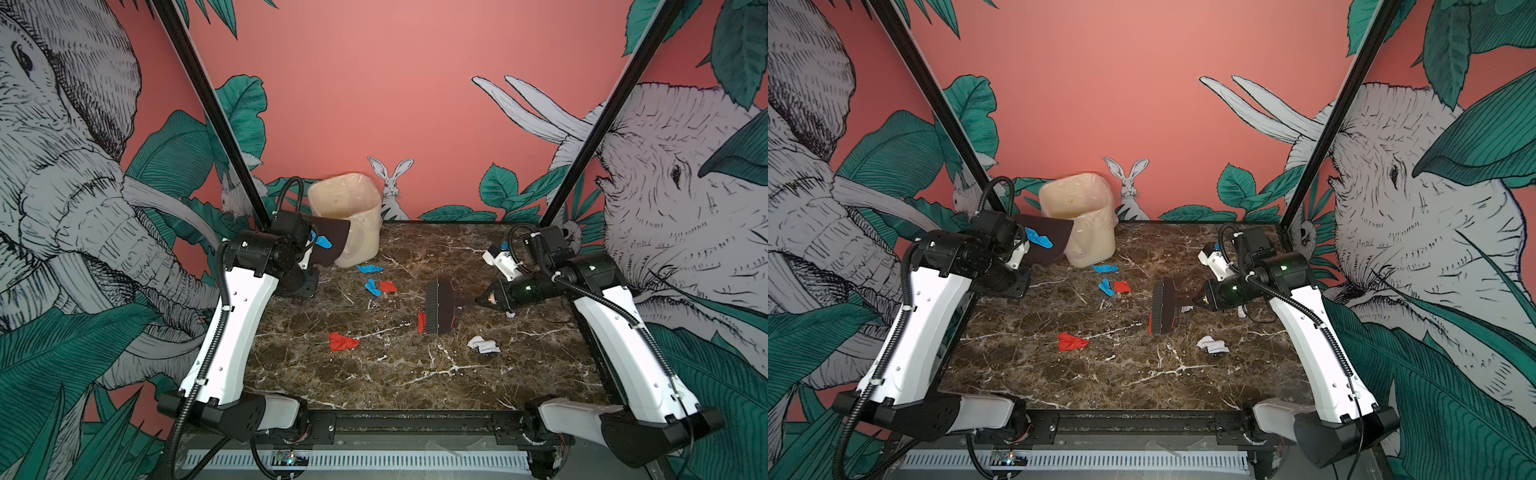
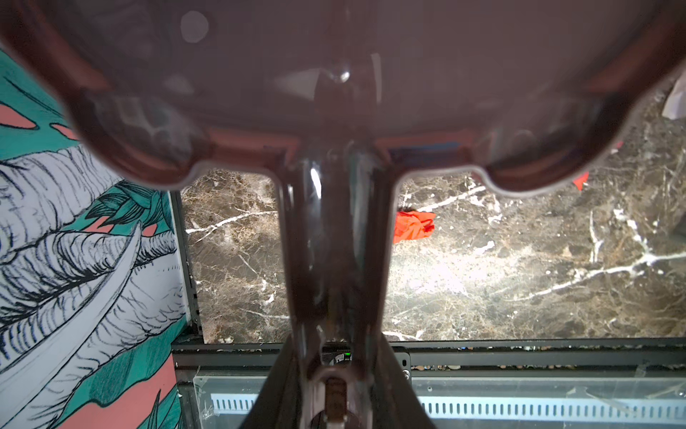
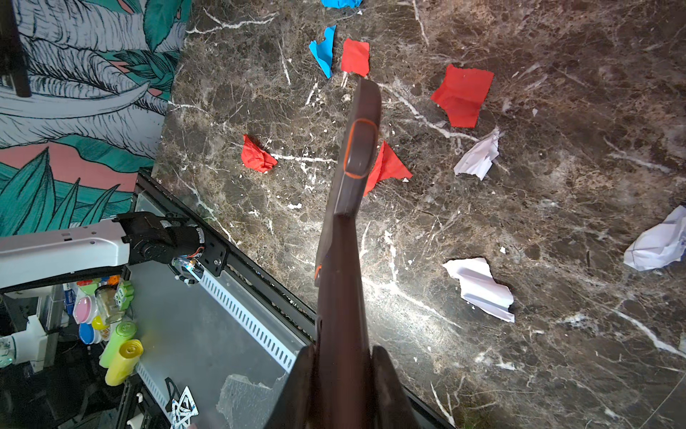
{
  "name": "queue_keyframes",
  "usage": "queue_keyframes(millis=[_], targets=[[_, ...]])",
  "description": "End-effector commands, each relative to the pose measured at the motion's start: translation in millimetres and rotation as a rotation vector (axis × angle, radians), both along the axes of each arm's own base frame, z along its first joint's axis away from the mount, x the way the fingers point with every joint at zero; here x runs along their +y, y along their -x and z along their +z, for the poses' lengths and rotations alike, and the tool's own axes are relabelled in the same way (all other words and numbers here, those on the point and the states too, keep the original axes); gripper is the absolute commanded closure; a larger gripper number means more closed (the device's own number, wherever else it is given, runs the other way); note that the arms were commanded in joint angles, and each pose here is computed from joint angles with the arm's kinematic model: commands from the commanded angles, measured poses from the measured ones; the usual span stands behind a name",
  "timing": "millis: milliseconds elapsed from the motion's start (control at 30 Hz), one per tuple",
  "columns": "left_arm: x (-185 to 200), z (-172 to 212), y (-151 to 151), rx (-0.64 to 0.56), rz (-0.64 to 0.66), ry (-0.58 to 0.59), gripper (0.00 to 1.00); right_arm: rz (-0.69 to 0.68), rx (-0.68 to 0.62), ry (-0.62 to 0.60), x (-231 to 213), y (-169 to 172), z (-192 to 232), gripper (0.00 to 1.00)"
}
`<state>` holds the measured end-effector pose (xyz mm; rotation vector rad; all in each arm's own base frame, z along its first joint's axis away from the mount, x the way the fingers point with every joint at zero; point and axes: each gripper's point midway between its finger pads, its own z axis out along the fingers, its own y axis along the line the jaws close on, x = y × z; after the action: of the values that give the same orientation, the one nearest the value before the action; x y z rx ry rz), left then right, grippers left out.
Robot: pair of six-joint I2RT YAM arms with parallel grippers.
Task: Sweep away the paper scraps from the table
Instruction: 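Tip the dustpan over the beige bin with the left gripper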
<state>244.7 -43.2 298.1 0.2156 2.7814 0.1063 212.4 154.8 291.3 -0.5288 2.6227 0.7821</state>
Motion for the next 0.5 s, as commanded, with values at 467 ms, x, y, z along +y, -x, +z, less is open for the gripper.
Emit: queue_keyframes(millis=[467], targets=[[36.6,18.2,-78.7,-0.077,0.067,-0.057,1.0,0.025,-0.034,-0.119,12.1,9.9,17.0,1.0]])
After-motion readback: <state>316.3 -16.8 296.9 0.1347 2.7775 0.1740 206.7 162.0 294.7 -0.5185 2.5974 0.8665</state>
